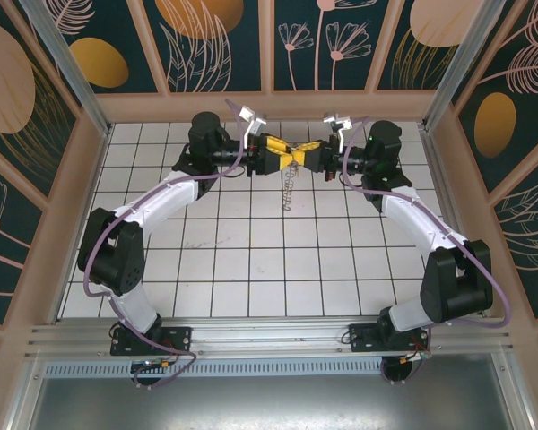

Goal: Put the keys on the keyring

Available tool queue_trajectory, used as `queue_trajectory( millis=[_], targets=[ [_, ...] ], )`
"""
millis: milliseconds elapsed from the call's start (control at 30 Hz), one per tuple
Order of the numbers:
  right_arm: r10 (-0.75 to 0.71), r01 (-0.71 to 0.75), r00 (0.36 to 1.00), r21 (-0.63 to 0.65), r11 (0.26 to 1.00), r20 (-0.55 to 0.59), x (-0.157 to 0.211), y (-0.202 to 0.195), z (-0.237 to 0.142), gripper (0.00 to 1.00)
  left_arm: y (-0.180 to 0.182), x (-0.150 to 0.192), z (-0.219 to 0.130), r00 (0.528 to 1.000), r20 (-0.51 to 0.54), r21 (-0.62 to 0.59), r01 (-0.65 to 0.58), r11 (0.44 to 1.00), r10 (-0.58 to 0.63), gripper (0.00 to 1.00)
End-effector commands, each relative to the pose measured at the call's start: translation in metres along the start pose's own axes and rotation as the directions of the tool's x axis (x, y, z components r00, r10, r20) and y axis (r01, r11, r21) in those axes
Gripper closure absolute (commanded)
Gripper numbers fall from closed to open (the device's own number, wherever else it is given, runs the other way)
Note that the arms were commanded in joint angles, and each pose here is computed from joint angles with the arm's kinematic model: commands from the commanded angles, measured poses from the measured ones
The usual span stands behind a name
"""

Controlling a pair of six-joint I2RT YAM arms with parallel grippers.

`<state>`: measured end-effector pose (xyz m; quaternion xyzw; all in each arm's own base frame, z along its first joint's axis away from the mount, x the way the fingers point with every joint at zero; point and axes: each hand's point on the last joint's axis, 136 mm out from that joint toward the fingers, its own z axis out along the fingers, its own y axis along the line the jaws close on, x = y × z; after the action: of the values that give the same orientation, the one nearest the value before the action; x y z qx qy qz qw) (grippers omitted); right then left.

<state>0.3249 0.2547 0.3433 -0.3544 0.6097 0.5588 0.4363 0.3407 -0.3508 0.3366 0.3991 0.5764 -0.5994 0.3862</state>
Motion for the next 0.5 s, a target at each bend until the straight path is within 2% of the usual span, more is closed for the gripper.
queue_trajectory(
  millis=[0,467],
  targets=[
    [-0.057,0.057,0.998,-0.043,0.997,0.013,-0.0063,0.0134,0.0006,1.0,-0.0136,-0.0101,-0.0005,0.999,0.028,0.041,-0.044,0.998,0.042,0.59],
    [-0.054,0.055,0.998,-0.039,0.998,0.018,-0.0084,0.0122,0.0009,1.0,-0.0164,-0.0137,0.0029,0.999,0.044,0.07,-0.036,0.997,0.033,0.93]
  ],
)
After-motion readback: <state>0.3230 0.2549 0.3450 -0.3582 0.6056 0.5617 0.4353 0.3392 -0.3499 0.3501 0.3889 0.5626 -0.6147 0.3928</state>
